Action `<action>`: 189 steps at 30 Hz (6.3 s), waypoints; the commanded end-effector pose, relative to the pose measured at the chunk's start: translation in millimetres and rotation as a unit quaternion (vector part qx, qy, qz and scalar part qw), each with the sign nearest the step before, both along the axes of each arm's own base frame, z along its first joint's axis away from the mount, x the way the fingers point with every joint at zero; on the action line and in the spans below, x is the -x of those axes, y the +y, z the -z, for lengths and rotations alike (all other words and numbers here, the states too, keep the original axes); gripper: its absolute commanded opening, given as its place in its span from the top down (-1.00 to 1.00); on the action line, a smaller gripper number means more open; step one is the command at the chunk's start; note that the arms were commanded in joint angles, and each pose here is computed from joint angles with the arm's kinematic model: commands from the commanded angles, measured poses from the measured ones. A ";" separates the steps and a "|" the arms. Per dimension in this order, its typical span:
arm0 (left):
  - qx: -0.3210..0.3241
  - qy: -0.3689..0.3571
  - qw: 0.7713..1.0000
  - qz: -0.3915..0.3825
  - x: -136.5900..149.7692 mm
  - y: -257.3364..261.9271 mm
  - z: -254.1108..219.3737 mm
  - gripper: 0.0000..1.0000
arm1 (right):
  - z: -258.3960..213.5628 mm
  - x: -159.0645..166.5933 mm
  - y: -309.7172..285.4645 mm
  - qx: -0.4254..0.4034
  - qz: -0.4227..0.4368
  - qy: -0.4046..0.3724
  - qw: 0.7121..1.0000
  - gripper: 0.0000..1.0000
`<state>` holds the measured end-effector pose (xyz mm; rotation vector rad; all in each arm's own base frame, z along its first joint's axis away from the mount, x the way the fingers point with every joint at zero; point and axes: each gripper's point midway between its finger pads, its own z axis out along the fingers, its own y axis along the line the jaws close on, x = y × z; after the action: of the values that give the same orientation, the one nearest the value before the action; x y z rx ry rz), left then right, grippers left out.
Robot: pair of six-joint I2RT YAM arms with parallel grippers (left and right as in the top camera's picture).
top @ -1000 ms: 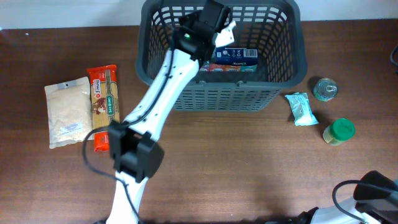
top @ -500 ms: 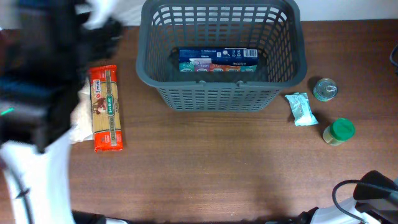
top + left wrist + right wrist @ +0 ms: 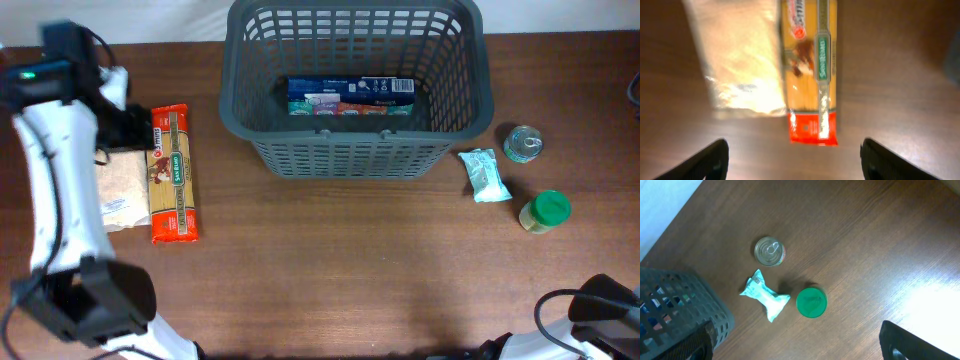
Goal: Pack container
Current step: 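Grasp the red-labelled spaghetti pack with the left gripper, then move the spaghetti pack into the basket and release it, then grasp the beige flour bag with the left gripper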
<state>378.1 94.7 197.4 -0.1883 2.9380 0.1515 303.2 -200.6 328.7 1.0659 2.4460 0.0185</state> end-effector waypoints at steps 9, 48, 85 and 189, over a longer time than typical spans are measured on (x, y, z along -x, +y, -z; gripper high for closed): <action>0.077 0.034 0.995 -0.058 -15.5 -16.8 125.5 -0.68 | -0.2 -0.8 -0.1 -0.004 0.003 -0.003 1.000 -0.98; 0.017 -0.081 0.996 -0.034 -66.2 8.9 1.0 0.96 | -0.2 -0.8 -0.1 -0.004 0.003 -0.003 1.000 -0.97; -0.138 -0.235 0.607 0.747 -99.3 -350.8 -77.6 0.97 | -0.2 -0.8 -0.2 -0.004 0.003 -0.003 1.000 -0.97; -0.002 0.152 0.987 -0.045 -5.6 89.8 215.5 -0.44 | -0.2 -0.8 -0.1 -0.004 0.003 -0.003 1.000 -0.97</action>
<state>391.5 182.2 2.8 -0.3325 3.1815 0.2189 303.4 -200.1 328.7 1.0656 2.4460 0.0222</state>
